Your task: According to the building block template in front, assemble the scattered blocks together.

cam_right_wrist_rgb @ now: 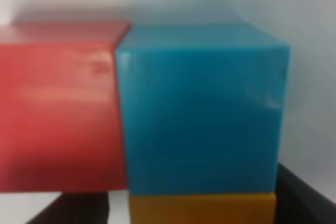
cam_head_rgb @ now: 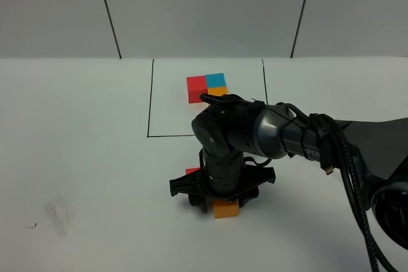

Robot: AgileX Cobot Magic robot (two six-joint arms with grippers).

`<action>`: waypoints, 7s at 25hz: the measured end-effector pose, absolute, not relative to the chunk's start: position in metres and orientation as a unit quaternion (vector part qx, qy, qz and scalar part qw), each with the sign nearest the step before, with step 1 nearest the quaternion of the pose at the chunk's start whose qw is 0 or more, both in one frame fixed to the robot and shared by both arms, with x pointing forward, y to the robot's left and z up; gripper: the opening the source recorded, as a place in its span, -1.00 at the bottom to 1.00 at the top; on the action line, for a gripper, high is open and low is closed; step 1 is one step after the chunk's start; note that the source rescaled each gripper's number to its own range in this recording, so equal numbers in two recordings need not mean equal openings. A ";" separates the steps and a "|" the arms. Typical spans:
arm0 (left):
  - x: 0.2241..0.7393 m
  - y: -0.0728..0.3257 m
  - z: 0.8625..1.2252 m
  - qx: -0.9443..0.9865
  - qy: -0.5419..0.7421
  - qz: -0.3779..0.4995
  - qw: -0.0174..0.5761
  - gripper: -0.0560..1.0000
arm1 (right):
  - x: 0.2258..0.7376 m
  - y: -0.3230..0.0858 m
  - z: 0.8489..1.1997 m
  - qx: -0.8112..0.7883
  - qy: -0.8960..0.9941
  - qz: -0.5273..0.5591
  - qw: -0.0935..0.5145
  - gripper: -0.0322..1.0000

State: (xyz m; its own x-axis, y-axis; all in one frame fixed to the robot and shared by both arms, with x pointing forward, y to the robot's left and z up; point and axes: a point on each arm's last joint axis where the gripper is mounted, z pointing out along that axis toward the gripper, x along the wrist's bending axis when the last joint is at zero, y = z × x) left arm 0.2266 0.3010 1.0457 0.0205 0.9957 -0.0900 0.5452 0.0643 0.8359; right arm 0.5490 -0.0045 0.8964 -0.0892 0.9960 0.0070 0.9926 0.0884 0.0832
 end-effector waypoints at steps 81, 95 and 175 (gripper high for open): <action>0.227 0.301 1.046 0.612 0.630 0.306 0.369 0.93 | 0.511 -0.238 1.197 0.576 0.754 0.192 0.250 1.00; 0.227 0.301 1.046 0.612 0.630 0.306 0.369 0.93 | 0.442 -0.301 1.253 0.602 0.678 0.217 0.361 0.56; 0.227 0.301 1.046 0.612 0.630 0.306 0.369 0.93 | 0.241 -0.304 1.052 0.623 0.607 0.321 0.375 -0.20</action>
